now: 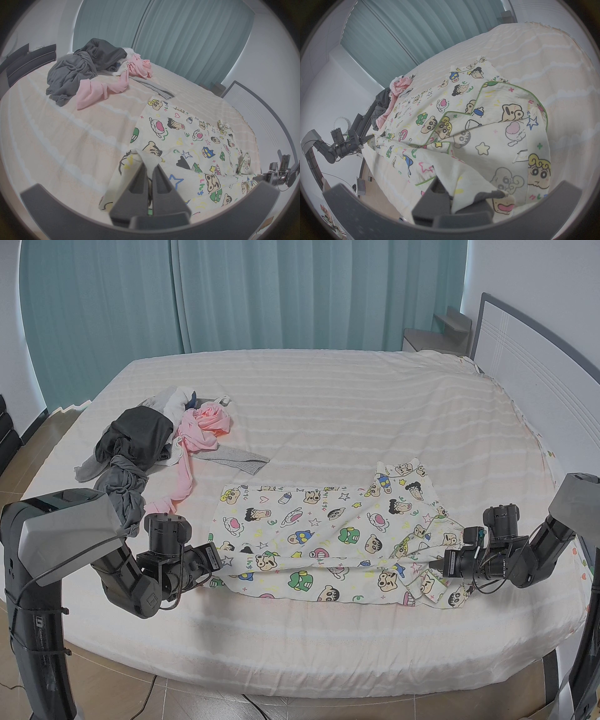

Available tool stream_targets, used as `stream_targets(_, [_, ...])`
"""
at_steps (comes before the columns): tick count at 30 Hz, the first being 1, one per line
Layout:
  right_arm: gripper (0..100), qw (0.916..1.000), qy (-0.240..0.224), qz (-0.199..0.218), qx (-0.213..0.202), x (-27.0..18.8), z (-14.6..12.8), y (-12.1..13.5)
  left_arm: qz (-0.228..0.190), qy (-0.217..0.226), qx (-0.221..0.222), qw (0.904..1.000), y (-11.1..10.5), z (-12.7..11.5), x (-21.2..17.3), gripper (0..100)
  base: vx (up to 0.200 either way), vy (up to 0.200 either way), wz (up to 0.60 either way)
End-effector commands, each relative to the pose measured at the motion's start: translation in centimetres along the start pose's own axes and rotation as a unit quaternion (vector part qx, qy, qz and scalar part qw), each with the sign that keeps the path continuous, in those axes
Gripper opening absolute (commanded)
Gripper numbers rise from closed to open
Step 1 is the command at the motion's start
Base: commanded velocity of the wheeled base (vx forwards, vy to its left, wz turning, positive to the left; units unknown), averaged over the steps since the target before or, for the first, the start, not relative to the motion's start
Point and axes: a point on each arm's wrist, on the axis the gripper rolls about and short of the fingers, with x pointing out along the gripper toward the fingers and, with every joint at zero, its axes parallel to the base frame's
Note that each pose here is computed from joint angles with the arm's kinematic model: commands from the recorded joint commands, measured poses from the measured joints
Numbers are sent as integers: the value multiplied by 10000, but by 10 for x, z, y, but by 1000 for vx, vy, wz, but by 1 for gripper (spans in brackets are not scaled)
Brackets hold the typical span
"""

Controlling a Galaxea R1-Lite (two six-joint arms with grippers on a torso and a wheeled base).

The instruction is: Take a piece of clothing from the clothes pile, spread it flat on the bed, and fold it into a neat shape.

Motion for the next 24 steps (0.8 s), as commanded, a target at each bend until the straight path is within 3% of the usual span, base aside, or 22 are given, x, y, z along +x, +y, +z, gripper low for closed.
stream_targets(1, [0,10000,22,-28,19,10,-1,-5,7,-14,-4,10000,0,-1,9,0,0,0,0])
stream_targets(6, [0,9998,-29,-184,27,16,1,-10,57,81,5,10000,0,-2,11,0,0,0,0])
stream_targets(7, [0,9998,-32,-209,44,16,1,-12,53,91,5,9999,0,-1,11,100,0,0,0])
stream_targets(9, [0,9997,-45,-219,50,17,2,-13,57,81,5,10000,-1,0,12,100,0,0,0])
stream_targets(10, [100,9997,-45,-219,50,17,2,-14,57,81,5,10000,-1,0,12,100,0,0,0])
stream_targets(19, [100,9996,-138,-229,54,14,5,-15,104,84,-20,9999,3,0,12,100,0,0,0])
stream_targets(24, [100,9993,-154,-316,149,8,5,-22,331,-201,-351,9986,10,13,12,100,0,0,0])
